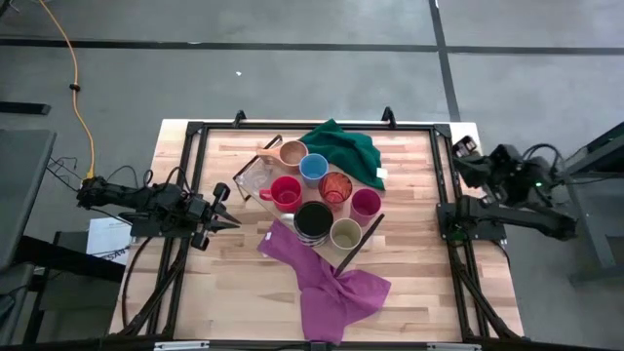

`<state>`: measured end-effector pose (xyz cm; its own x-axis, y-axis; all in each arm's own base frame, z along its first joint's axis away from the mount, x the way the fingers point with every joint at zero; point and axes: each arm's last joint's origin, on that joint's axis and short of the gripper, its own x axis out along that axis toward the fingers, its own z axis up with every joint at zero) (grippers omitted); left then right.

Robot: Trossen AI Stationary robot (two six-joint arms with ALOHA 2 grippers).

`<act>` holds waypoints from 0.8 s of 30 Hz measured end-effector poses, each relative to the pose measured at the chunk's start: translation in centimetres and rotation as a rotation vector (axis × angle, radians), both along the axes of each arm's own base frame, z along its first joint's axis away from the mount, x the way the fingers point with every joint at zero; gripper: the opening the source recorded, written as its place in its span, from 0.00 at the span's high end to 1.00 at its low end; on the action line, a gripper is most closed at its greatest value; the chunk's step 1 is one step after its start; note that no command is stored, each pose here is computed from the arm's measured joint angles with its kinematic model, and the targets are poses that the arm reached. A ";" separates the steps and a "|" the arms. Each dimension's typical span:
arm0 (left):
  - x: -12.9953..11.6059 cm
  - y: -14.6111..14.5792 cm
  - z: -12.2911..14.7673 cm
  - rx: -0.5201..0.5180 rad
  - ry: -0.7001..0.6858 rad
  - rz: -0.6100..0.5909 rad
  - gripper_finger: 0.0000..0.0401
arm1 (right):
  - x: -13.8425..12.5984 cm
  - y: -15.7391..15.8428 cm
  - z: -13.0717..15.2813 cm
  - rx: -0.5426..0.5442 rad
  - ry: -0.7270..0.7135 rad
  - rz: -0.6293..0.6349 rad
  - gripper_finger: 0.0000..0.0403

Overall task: Stack small to large cups/mugs on shelf
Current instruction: Return to Home Position

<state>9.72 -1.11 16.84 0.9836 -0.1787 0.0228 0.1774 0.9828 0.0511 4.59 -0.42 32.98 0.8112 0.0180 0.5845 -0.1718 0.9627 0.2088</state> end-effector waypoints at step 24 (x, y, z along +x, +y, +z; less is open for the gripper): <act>0.0 0.0 0.0 0.002 -0.001 0.000 0.92 | 3.7 1.2 -7.0 -0.030 0.197 0.087 1.00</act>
